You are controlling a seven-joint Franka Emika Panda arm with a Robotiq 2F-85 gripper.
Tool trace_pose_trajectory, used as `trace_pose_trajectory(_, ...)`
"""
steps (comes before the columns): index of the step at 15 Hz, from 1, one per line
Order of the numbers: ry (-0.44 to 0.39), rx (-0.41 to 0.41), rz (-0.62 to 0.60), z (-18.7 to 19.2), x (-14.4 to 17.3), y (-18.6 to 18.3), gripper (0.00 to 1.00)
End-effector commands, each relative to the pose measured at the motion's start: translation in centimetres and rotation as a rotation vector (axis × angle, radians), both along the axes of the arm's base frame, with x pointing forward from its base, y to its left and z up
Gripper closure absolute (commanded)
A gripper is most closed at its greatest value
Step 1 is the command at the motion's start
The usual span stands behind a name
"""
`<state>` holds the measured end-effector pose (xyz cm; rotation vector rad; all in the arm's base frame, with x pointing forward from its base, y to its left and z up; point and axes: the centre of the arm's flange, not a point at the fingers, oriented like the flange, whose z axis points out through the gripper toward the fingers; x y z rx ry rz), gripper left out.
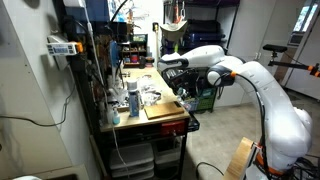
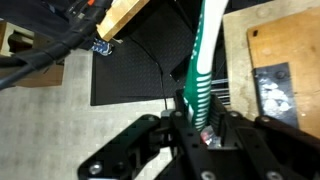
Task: Pick up the green and white brush and put it on the brown board, pick up the green and white brush and scrub the brown board, put the green and white brush on the brown board
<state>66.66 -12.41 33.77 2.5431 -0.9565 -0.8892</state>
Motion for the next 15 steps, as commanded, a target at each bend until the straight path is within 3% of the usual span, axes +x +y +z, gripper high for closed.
trace_pose_trajectory(1, -0.085, 0.016, -0.017, -0.9, 2.4, 4.1, 0.93)
trace_pose_trajectory(4, -0.215, 0.021, -0.026, -1.7, 4.4, 6.6, 0.93)
trace_pose_trajectory(8, -0.299, 0.005, -0.033, -1.8, 5.3, 7.8, 0.93)
trace_pose_trajectory(13, -0.365, 0.041, -0.009, -2.4, 6.1, 8.1, 0.41)
trace_pose_trajectory(15, -0.406, 0.082, -0.003, -2.4, 6.1, 7.9, 0.26)
